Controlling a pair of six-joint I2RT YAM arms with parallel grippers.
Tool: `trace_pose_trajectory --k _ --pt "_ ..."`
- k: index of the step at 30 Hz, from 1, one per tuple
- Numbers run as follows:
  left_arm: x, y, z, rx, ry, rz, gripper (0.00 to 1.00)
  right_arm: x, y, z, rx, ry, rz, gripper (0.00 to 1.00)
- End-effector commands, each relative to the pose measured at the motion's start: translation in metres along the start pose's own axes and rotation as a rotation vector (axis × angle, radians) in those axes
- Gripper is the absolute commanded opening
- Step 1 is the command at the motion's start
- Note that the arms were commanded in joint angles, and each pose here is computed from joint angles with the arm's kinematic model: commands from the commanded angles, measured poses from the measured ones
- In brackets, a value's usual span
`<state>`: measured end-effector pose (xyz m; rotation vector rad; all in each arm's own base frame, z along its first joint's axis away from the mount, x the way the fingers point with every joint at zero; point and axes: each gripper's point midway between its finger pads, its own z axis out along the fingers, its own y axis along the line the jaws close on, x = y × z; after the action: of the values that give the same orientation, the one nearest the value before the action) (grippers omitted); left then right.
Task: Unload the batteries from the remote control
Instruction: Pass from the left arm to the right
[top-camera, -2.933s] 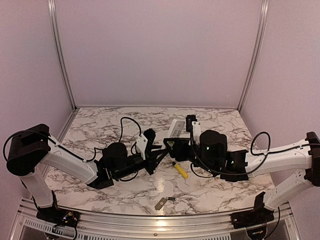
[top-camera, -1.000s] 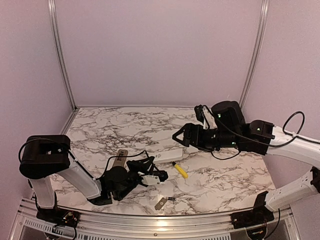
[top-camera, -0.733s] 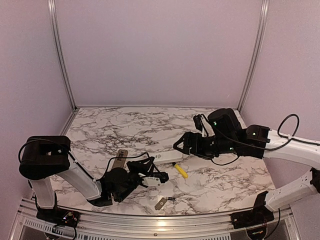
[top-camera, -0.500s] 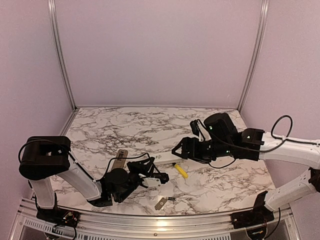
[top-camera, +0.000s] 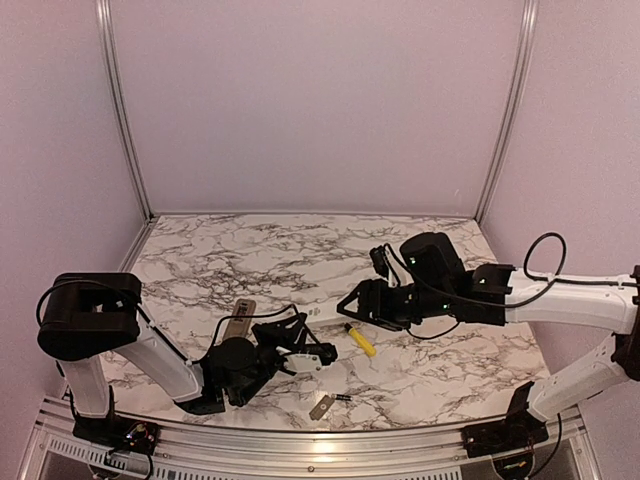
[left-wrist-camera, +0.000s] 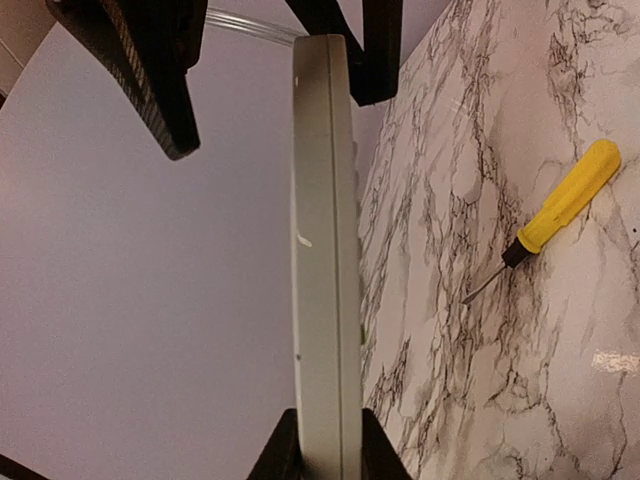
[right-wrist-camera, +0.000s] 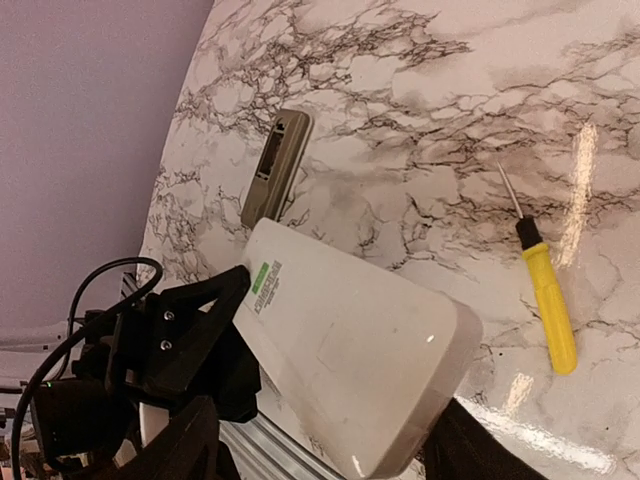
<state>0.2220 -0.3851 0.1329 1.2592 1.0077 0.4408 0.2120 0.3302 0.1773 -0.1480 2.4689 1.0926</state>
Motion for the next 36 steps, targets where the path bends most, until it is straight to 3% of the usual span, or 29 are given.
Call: trace_pose_trajectory --k 1,4,12,18,23,26,32,36 --pt "-0.03 0.072 -0.009 -0.246 -0.119 -0.245 0.0 -0.009 0.011 0.002 -0.072 -0.028 0.01 0.61" --pt "-0.031 0.071 -0.01 -0.243 -0.121 -0.245 0.0 -0.01 0.008 0.004 -0.076 -0.03 0.015 0.55" --pt "-0.032 0.069 -0.011 -0.243 -0.128 -0.251 0.0 -0.018 0.012 0.003 -0.093 -0.057 0.011 0.51" --pt "-0.036 0.069 -0.014 -0.248 -0.138 -0.254 0.0 -0.021 0.014 0.01 -0.123 -0.056 0.013 0.67" --pt "-0.036 0.071 -0.016 -0.259 -0.139 -0.256 0.0 -0.022 0.013 0.016 -0.115 -0.048 0.009 0.65" --pt "-0.036 0.071 -0.017 -0.26 -0.139 -0.253 0.0 -0.025 0.011 0.016 -0.117 -0.055 0.017 0.55" --pt "-0.035 0.064 -0.015 -0.259 -0.129 -0.228 0.0 -0.026 0.01 0.014 -0.117 -0.059 0.013 0.22" --pt "-0.033 0.061 -0.013 -0.271 -0.114 -0.206 0.0 -0.025 0.011 0.013 -0.123 -0.055 0.01 0.14"
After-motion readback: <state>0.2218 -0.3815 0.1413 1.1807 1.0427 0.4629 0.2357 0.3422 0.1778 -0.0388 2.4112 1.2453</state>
